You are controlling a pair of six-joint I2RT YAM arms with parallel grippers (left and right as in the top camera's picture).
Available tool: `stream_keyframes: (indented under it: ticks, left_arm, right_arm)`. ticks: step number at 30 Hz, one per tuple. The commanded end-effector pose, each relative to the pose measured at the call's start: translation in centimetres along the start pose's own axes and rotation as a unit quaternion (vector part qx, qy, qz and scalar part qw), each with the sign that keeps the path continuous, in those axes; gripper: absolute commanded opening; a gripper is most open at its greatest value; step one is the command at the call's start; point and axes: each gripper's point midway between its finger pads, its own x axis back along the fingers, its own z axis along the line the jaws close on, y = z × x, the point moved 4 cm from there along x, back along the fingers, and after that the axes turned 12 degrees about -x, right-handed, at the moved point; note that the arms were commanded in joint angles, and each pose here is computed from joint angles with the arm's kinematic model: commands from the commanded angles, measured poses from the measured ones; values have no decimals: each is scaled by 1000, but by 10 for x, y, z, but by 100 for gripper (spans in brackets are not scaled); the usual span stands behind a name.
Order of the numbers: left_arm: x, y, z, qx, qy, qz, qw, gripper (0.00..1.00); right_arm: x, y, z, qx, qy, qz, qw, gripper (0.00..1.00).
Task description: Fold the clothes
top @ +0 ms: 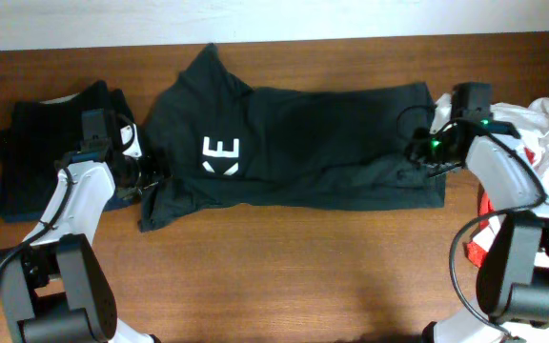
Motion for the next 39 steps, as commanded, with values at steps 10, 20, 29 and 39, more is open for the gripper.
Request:
stream_keyframes:
  ticks: [10, 20, 29, 39]
  left_arm:
    - [0, -2, -1, -3, 2, 6, 1000, 76]
    - [0, -3, -1, -2, 2, 8, 1000, 75]
    - [0, -4, -1, -2, 2, 11, 1000, 75]
    - [0, -4, 0, -1, 3, 11, 1000, 75]
  right_arm:
    - [-61, -29, -19, -5, -27, 81, 996, 4]
    - [-31, -3, -20, -21, -31, 59, 998, 6]
    - [-30, -3, -21, -22, -32, 60, 997, 16]
    - [-22, 9, -15, -19, -27, 48, 998, 9]
